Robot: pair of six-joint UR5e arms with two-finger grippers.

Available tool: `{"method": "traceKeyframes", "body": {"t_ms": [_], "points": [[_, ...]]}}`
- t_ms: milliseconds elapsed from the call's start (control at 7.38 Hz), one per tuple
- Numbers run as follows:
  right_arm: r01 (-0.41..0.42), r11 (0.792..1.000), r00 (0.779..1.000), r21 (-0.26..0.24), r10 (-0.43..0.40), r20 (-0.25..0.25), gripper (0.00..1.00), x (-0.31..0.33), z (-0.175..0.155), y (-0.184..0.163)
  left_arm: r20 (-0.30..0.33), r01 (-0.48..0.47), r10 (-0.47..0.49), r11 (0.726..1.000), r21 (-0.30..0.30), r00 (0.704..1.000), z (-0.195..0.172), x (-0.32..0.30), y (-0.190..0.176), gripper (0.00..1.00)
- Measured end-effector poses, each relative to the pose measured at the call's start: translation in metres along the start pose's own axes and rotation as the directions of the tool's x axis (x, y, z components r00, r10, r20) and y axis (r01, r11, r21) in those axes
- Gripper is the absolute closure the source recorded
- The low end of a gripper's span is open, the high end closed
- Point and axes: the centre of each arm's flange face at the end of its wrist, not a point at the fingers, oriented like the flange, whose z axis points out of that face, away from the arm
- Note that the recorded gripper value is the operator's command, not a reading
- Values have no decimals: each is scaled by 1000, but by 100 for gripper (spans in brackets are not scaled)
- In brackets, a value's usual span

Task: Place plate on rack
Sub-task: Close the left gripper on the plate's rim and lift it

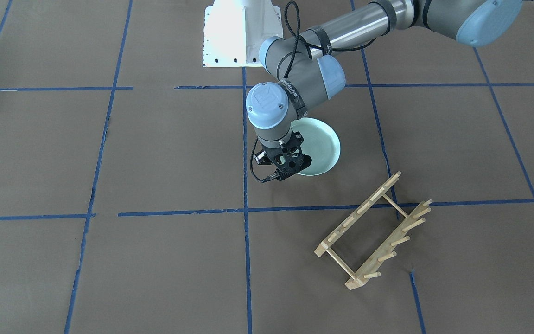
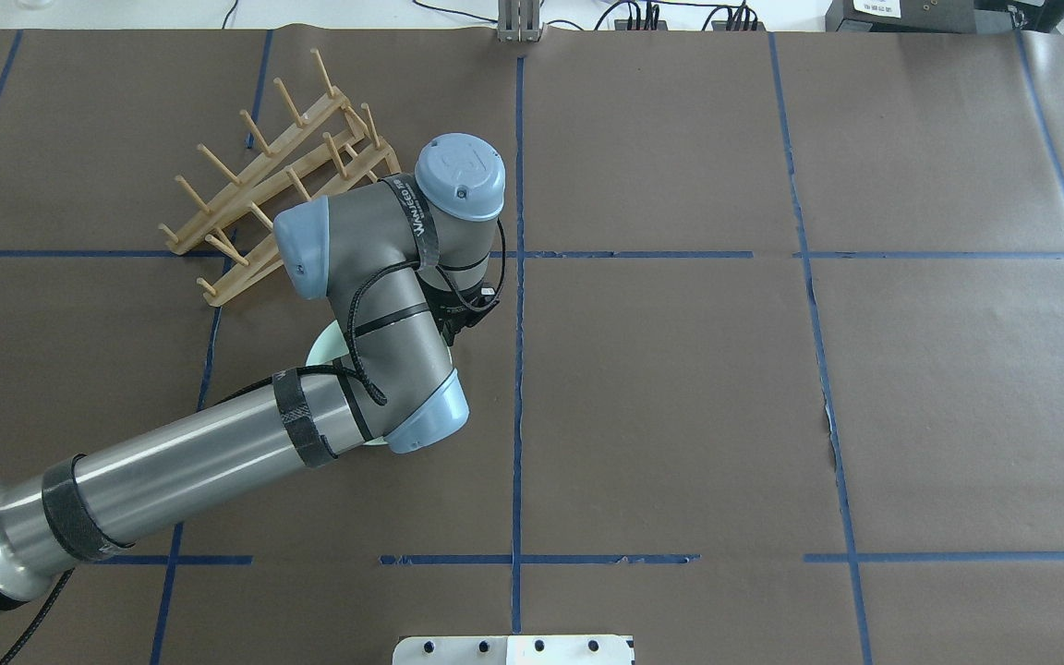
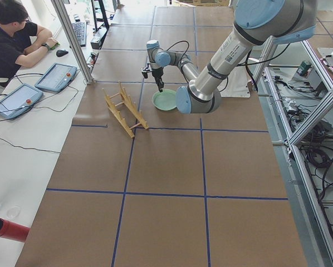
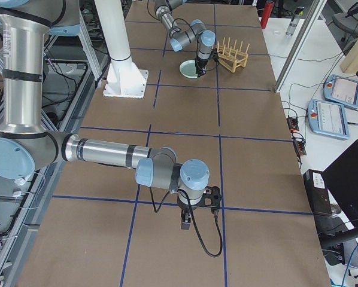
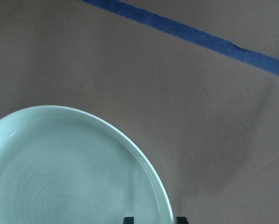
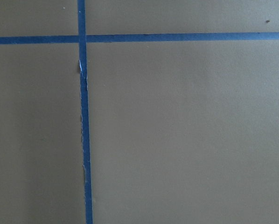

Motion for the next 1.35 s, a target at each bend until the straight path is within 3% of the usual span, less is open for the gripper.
{"method": "traceKeyframes", "body": {"t_ms": [542, 677, 1083, 1219, 1354], "points": [[0, 1000, 1000, 0, 0, 0, 0, 0, 0, 0, -24, -2, 2, 1000, 1, 1000, 2, -6, -5, 100], [0, 1000, 1000, 0, 0, 0, 0, 0, 0, 0, -53, -1, 1, 1000, -6, 999, -15, -8, -7, 100], [0, 1000, 1000, -1, 0, 0, 0, 0, 0, 0, -238, -12, -2, 998, -57, 971, -123, -27, -21, 100], [0, 1000, 1000, -1, 0, 0, 0, 0, 0, 0, -335, -19, -1, 998, -57, 942, -177, -43, -34, 100], [0, 1000, 1000, -1, 0, 0, 0, 0, 0, 0, -445, -15, -6, 999, -43, 895, -228, -62, -54, 100]]}}
